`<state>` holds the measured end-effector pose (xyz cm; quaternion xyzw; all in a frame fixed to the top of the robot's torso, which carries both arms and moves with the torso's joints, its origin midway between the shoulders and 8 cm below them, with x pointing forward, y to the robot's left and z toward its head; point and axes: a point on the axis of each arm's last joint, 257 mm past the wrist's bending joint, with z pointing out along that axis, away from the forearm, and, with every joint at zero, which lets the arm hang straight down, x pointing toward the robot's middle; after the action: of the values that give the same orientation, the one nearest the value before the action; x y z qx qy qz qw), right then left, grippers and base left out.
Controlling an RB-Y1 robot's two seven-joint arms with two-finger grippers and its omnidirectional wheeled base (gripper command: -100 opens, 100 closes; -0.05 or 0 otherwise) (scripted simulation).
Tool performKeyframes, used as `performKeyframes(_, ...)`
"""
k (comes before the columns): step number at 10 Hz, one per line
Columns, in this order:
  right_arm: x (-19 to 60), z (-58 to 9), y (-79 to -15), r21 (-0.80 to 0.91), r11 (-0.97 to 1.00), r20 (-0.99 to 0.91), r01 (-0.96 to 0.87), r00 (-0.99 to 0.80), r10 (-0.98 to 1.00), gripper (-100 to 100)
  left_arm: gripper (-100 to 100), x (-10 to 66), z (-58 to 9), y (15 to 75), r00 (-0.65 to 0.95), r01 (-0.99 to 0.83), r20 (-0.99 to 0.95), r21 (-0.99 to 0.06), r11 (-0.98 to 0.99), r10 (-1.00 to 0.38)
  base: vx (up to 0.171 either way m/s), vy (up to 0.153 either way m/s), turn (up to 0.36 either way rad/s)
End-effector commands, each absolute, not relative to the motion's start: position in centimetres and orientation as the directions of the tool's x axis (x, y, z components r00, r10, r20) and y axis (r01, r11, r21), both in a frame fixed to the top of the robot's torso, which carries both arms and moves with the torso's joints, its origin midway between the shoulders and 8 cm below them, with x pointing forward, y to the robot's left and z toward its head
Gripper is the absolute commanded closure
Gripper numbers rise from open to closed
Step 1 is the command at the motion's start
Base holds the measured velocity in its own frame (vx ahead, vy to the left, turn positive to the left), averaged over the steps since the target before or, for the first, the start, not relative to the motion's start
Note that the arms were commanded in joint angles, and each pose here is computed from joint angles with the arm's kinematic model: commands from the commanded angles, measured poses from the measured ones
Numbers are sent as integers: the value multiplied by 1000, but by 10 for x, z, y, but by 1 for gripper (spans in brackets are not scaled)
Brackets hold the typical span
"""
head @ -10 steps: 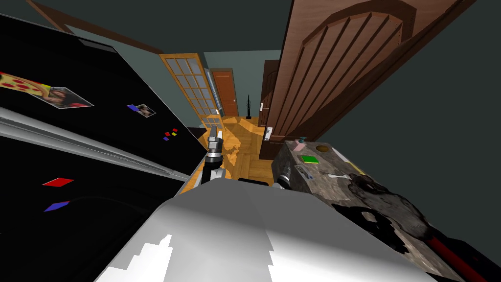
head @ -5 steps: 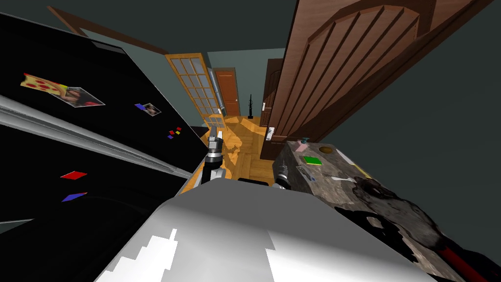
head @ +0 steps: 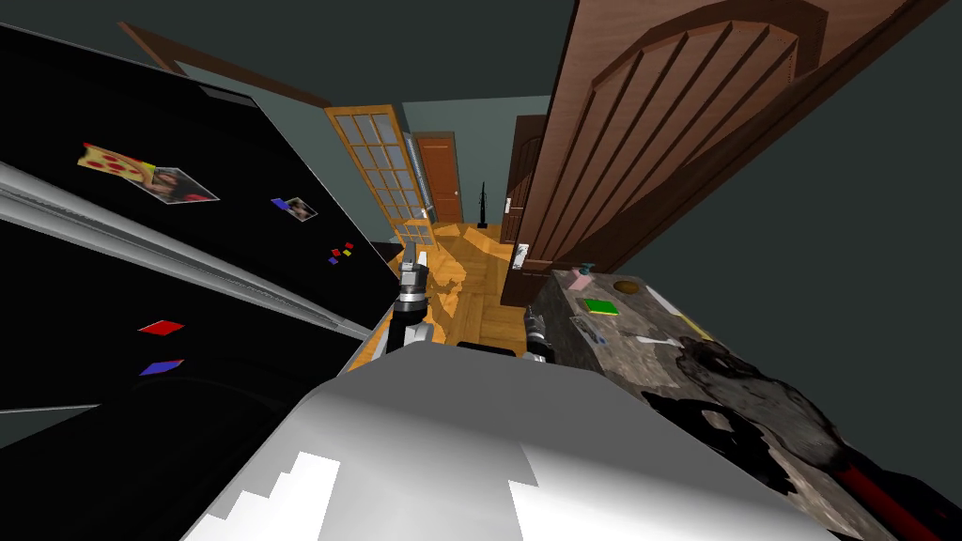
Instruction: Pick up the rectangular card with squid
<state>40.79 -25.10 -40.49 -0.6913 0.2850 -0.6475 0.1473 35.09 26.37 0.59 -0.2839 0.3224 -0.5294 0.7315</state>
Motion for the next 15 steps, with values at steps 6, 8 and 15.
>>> performKeyframes(6,415,-445,-216,-246,-969,940,-34,233,-247,-100,0,351,6,264,231,592,-171,-757,278,-958,-39,19,68)
performKeyframes(8,411,-457,-203,-145,-989,949,35,286,-129,-100,0,351,6,264,231,591,-171,-757,278,-958,-1,-3,-5)
performKeyframes(15,404,-471,-193,-2,-993,946,114,321,35,-100,0,351,6,264,232,591,-171,-757,278,-958,28,-1,12)
